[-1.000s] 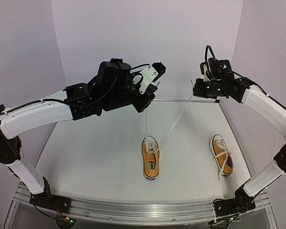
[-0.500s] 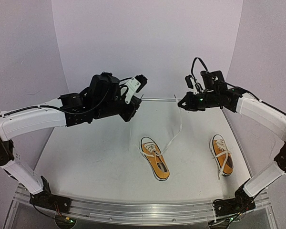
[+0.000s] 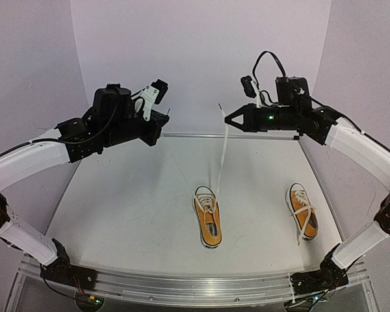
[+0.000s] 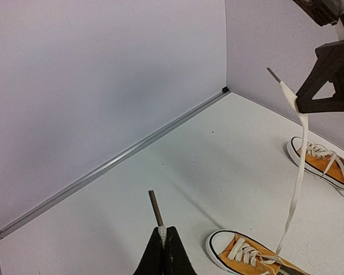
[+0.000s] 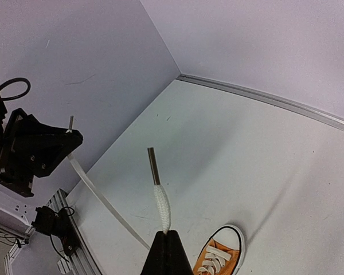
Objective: Tie the shoes
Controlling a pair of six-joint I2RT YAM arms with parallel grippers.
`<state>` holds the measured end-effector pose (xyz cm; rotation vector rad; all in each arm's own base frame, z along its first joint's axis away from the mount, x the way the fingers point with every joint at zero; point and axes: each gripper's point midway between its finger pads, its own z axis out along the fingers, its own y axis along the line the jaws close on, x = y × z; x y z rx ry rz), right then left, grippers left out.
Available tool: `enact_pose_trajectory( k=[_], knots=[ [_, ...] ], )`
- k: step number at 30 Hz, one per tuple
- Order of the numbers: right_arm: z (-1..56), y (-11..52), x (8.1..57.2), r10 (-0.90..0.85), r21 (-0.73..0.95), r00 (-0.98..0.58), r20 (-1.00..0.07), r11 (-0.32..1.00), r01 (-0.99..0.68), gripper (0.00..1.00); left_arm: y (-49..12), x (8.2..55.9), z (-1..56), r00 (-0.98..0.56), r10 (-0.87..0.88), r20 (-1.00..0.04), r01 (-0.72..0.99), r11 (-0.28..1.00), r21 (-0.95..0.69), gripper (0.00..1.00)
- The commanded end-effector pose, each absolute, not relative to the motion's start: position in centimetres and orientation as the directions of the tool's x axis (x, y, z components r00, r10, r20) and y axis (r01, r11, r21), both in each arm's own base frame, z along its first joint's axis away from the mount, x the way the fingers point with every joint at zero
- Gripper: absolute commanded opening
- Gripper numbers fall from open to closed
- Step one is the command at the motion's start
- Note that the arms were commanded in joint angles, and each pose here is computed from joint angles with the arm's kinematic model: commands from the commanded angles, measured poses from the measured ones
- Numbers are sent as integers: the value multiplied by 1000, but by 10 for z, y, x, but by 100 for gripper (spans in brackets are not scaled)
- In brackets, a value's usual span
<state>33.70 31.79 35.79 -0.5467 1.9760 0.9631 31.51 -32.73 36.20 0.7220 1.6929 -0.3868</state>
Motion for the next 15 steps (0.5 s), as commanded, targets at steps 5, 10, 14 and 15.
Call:
enact_pose_trajectory(
  k=[5,10,14,15],
  knots=[
    [369,346,340,-17,433,-528,-849,550,-714,0,-315,307,382,-82,201,-976,656,748,99,0],
    [332,385,353,-77,464,-579,-812,518,-719,0,-320,283,372,-65,152,-986,740,670,54,0],
    [313,426,360,-106,491,-600,-793,471,-733,0,-317,260,377,-35,114,-993,796,604,42,0],
    [308,439,362,-114,501,-606,-787,454,-737,0,-315,255,381,-22,101,-995,806,591,42,0]
  ],
)
